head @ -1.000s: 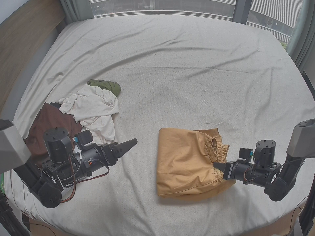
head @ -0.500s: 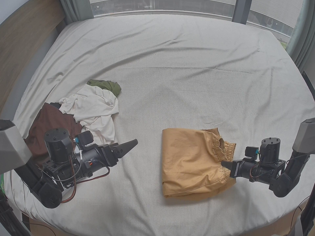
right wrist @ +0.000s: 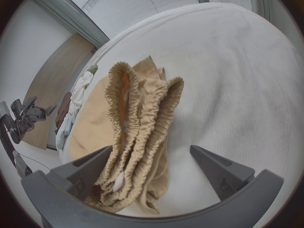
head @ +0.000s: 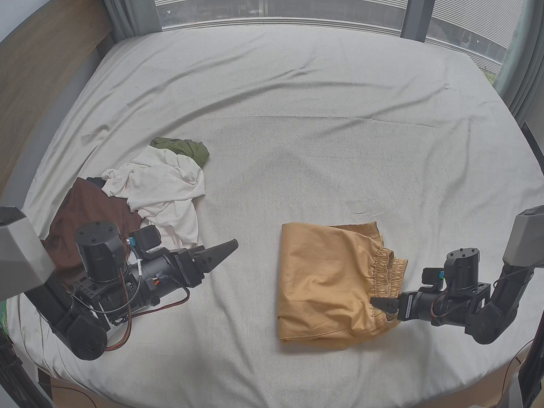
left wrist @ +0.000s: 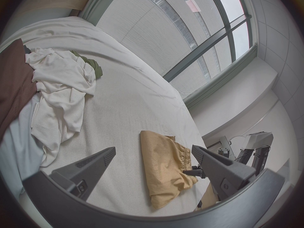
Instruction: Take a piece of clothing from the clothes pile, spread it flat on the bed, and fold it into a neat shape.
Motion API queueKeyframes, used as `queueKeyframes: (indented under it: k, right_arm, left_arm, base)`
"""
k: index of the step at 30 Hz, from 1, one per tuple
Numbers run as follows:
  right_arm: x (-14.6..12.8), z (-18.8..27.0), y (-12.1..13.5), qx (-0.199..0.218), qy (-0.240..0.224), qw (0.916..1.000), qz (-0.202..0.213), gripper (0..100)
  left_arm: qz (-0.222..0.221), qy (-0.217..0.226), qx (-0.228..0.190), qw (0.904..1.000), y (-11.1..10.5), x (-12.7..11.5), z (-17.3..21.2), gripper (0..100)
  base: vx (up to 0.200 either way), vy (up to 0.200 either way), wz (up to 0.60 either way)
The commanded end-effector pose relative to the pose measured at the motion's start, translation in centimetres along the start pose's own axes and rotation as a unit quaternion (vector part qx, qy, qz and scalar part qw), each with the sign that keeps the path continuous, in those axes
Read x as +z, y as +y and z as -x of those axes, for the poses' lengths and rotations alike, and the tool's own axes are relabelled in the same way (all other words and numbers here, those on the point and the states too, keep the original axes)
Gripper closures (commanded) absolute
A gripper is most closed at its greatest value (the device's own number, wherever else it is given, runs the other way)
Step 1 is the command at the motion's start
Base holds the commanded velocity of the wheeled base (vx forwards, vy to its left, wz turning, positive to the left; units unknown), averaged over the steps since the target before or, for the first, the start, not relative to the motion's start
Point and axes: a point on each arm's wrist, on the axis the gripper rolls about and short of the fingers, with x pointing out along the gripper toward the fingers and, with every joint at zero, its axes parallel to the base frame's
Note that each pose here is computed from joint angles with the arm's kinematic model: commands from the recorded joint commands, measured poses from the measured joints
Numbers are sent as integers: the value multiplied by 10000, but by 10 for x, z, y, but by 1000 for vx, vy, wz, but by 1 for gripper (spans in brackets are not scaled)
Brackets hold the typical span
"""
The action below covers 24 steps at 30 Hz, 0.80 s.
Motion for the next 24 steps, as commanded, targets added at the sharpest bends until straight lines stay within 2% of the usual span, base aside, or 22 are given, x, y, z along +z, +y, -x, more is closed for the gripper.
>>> queueKeyframes:
  k: [1,5,12,17,24]
  right_arm:
    - [-6,-1,6,78,171,9997,-151,0]
    - [-5,-1,9,213,182,9985,-460,0]
    - [-8,-3,10,373,307,9975,-518,0]
    - [-9,-6,12,671,471,9922,-938,0]
    - [-5,-9,18,936,482,9882,-1108,0]
  left_arm:
    - [5,0,8,10000,1,0,0,0]
    - [-2,-19,-3,10000,0,0,0,0]
    - [-15,-46,-28,10000,-1,1,1,0]
    - [-20,-59,-35,10000,-1,2,0,0]
    - [-25,-71,-43,10000,-2,3,1,0]
  base:
    - [0,0,0]
    - [0,0,0]
    - [0,0,0]
    - [0,0,0]
    - [0,0,0]
